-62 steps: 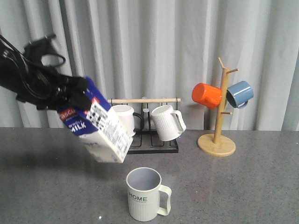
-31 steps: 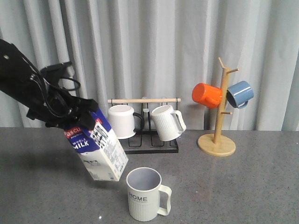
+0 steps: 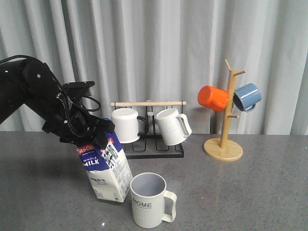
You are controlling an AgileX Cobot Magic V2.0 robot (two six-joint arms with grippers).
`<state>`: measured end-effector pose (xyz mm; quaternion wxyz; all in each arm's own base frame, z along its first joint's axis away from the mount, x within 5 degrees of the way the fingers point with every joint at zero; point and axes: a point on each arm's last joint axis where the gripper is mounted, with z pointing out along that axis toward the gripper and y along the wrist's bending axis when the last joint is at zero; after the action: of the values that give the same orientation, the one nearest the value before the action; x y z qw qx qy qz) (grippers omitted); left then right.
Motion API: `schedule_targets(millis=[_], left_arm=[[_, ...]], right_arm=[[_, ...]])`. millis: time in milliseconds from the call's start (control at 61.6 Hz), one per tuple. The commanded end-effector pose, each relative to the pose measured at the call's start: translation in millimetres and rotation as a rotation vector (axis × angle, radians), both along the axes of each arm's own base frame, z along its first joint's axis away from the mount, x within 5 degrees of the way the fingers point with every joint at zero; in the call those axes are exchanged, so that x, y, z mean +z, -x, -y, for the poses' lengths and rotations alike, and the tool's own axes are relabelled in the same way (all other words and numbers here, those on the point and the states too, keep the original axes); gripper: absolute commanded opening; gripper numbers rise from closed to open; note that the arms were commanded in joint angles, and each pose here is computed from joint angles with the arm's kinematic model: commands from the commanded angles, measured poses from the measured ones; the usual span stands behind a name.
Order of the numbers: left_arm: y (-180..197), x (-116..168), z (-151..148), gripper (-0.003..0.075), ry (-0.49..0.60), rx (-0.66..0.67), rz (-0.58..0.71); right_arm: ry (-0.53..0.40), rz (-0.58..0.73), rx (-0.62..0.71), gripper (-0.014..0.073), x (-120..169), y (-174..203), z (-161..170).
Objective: Place milk next to cup
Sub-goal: 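Lower the milk carton onto the table beside the white mug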
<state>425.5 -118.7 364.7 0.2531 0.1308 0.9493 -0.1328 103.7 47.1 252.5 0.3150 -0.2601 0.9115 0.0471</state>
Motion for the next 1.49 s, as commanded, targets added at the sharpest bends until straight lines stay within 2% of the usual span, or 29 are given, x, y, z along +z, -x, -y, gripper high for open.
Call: schedule_targets(millis=[0, 438, 633, 908, 1022, 1184, 1476], left_arm=[[10, 26, -1, 0.0045, 0.031, 0.008, 0.078], [9, 24, 0, 0.0074, 0.030, 0.007, 0.073], [9, 25, 1, 0.0171, 0.047, 0.002, 0.070], [10, 25, 2, 0.0395, 0.065, 0.003, 0.064], [10, 25, 2, 0.0455, 0.067, 0.007, 0.062], [10, 25, 3, 0.0501, 0.071, 0.009, 0.060], [15, 34, 3, 0.0505, 0.092, 0.004, 0.076]], right_arm=[[-0.032, 0.074, -0.005, -0.0005, 11, -5, -2], [-0.033, 0.076, -0.005, -0.0005, 11, -5, -2], [-0.032, 0.074, -0.005, -0.0005, 11, -5, -2], [-0.032, 0.074, -0.005, -0.0005, 11, -5, -2], [-0.032, 0.074, -0.005, -0.0005, 11, -5, -2], [-0.032, 0.074, -0.005, -0.0005, 11, -5, -2], [-0.032, 0.074, -0.005, -0.0005, 11, -5, -2]])
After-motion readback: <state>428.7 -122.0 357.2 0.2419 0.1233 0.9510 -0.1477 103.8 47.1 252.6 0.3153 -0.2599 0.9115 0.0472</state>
